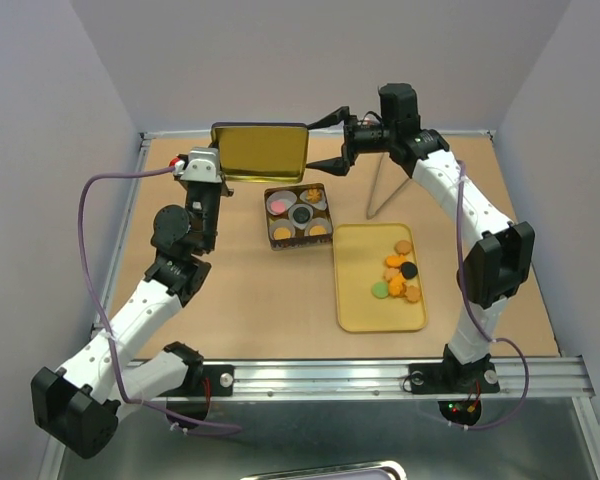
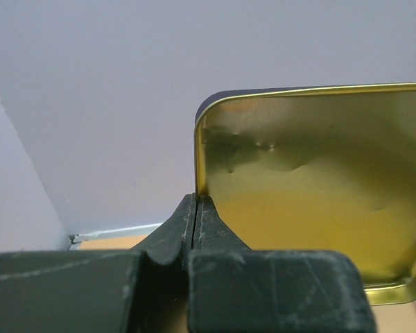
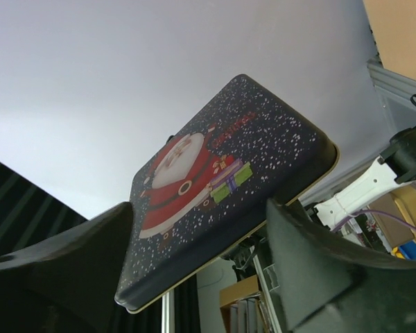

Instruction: Pack the cookies

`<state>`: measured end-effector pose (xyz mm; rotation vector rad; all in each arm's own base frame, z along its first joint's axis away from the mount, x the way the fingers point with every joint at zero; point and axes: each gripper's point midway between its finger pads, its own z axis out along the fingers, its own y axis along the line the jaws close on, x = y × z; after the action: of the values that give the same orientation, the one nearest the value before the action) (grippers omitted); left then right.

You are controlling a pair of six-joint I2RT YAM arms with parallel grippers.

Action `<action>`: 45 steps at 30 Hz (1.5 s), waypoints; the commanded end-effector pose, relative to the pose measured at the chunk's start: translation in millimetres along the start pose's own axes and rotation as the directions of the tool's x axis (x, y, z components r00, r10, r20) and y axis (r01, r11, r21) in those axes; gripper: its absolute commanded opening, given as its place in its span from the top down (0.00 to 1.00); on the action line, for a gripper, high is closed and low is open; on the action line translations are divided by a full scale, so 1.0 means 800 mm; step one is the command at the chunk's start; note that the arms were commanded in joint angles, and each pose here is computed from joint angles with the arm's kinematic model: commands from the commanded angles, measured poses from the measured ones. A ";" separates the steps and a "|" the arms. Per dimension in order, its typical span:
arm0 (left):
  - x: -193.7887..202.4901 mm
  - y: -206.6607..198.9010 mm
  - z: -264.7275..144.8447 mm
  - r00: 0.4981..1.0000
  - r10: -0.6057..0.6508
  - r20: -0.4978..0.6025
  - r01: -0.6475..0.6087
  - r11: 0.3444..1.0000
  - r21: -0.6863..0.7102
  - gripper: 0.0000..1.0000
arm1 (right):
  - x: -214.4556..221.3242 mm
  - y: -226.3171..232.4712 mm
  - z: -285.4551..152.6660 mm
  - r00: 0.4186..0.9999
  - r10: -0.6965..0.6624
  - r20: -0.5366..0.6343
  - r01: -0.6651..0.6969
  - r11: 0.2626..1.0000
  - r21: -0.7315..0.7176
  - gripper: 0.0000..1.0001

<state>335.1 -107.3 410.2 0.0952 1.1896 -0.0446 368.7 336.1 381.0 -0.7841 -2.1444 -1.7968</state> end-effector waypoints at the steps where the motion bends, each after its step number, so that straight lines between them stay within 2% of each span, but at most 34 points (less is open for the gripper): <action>1: -0.032 0.002 0.005 0.995 -0.023 0.097 0.024 1.000 -0.012 1.00 | 0.039 0.038 -0.005 0.993 -0.098 -0.067 0.093 0.993 -0.074 0.27; 4: -0.029 0.001 0.007 0.995 -0.017 0.095 0.019 1.000 -0.019 1.00 | 0.039 0.039 -0.001 0.992 -0.100 -0.077 0.094 0.992 -0.080 0.29; 11: -0.031 0.025 0.013 0.993 0.059 0.104 -0.045 0.991 -0.127 1.00 | 0.054 0.030 0.012 0.985 -0.099 -0.142 0.092 0.994 -0.056 0.27; 25: -0.043 0.034 0.021 0.976 0.181 0.122 -0.158 0.971 -0.181 1.00 | 0.069 -0.010 0.013 0.971 -0.084 -0.224 0.087 0.996 0.004 0.23; 29: -0.057 0.036 0.019 0.974 0.165 0.155 -0.136 0.974 -0.181 1.00 | 0.069 -0.016 0.014 0.969 -0.090 -0.229 0.094 0.996 0.009 0.23; 34: -0.062 0.030 0.018 0.979 0.095 0.183 -0.067 0.986 -0.151 1.00 | 0.057 -0.012 0.022 0.978 -0.086 -0.192 0.088 0.996 0.001 0.37; 42: -0.056 0.020 0.017 0.983 0.058 0.176 -0.034 0.991 -0.132 1.00 | 0.055 0.003 0.029 0.978 -0.098 -0.184 0.096 0.995 -0.019 0.41; 45: -0.058 0.013 0.017 0.983 0.041 0.182 -0.020 0.993 -0.116 1.00 | 0.054 0.002 0.032 0.979 -0.092 -0.179 0.090 0.996 -0.020 0.46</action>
<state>350.6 -100.8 412.9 0.1058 1.1444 0.1423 350.1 362.8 369.8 -0.6434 -2.0805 -1.7562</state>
